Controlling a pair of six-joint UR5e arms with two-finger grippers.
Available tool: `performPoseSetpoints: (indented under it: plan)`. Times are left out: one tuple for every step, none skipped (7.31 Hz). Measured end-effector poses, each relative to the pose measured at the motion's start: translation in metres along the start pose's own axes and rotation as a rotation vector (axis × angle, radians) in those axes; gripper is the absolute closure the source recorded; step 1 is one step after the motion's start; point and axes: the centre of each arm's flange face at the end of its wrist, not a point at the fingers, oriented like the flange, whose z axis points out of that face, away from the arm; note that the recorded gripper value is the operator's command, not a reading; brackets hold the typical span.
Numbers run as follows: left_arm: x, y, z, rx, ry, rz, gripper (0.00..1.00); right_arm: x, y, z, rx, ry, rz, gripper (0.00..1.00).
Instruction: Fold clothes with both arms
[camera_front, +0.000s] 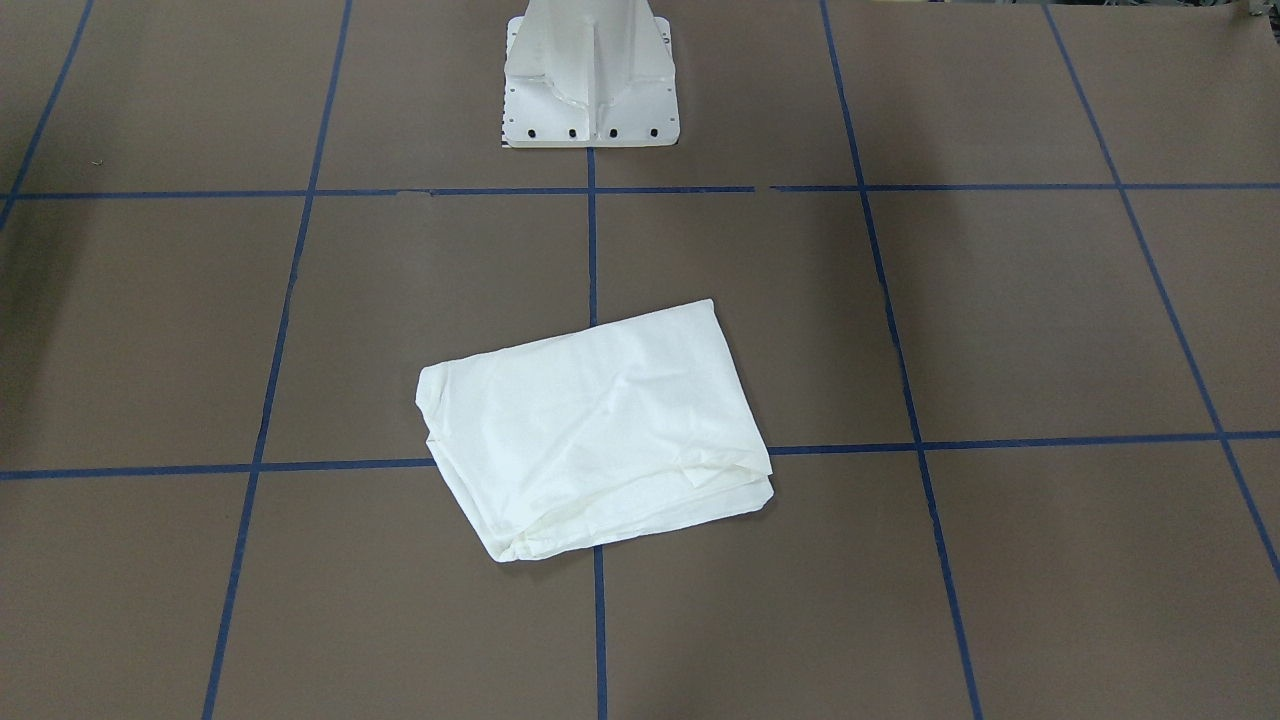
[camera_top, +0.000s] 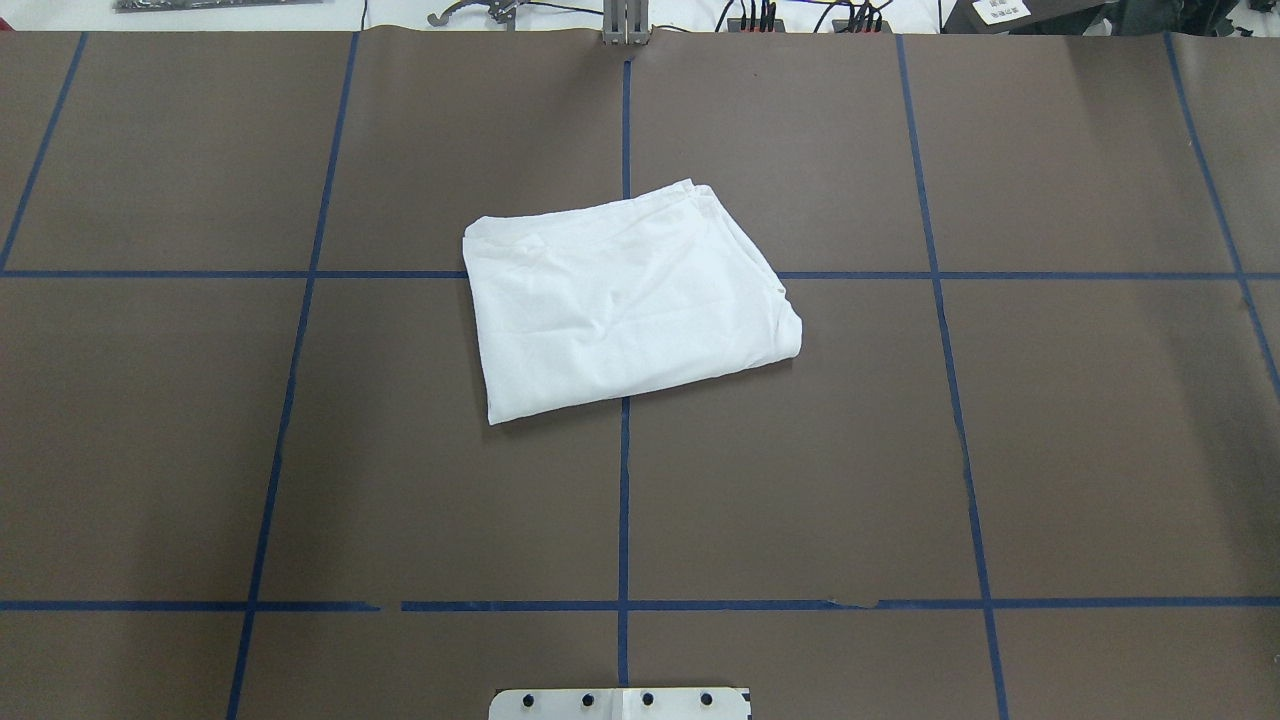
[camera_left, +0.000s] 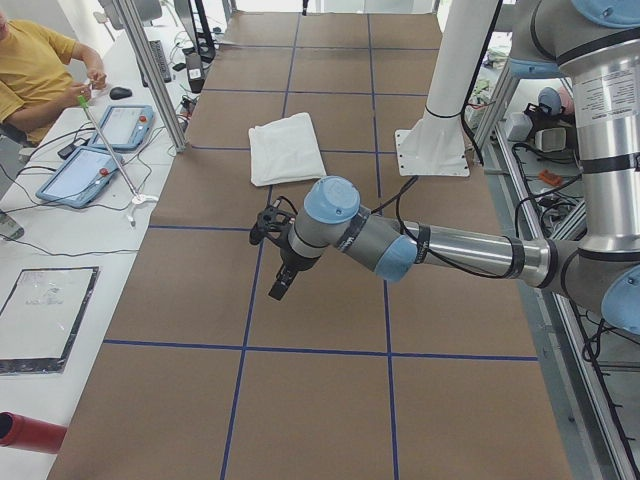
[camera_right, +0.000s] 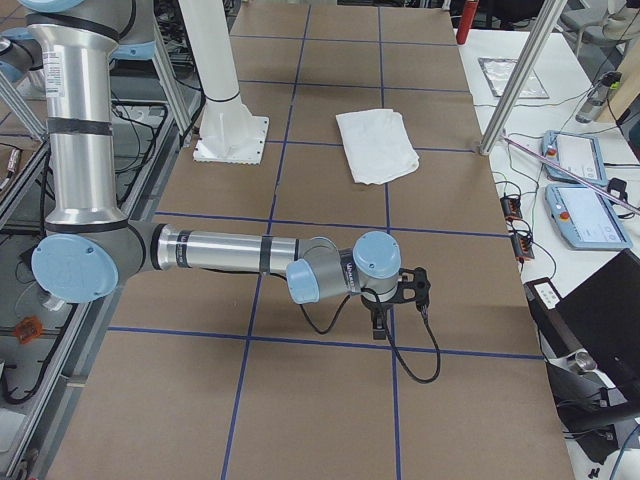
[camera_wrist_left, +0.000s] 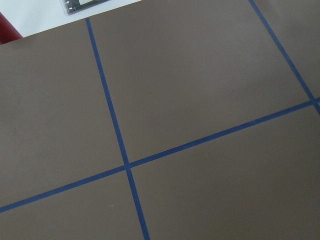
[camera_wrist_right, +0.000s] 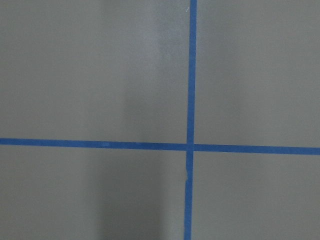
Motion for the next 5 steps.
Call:
performPoseSetpoints:
  plan:
    - [-0.002,0.002,0.002,-0.028,0.001,-0.031,0.00,0.009,0.003,0.002,-0.032,0.051,-0.083,0.00]
    - [-0.006,0.005,0.006,-0.051,0.000,-0.061,0.00,0.021,0.008,0.003,-0.067,0.086,-0.150,0.00]
    - [-0.010,0.005,0.009,-0.063,-0.005,-0.084,0.00,0.030,0.017,0.006,-0.092,0.101,-0.178,0.00]
    - [-0.012,0.004,0.011,-0.064,-0.011,-0.092,0.00,0.032,0.020,0.007,-0.098,0.105,-0.193,0.00]
    - [-0.013,0.003,0.011,-0.064,-0.016,-0.098,0.00,0.031,0.020,0.006,-0.097,0.103,-0.200,0.00]
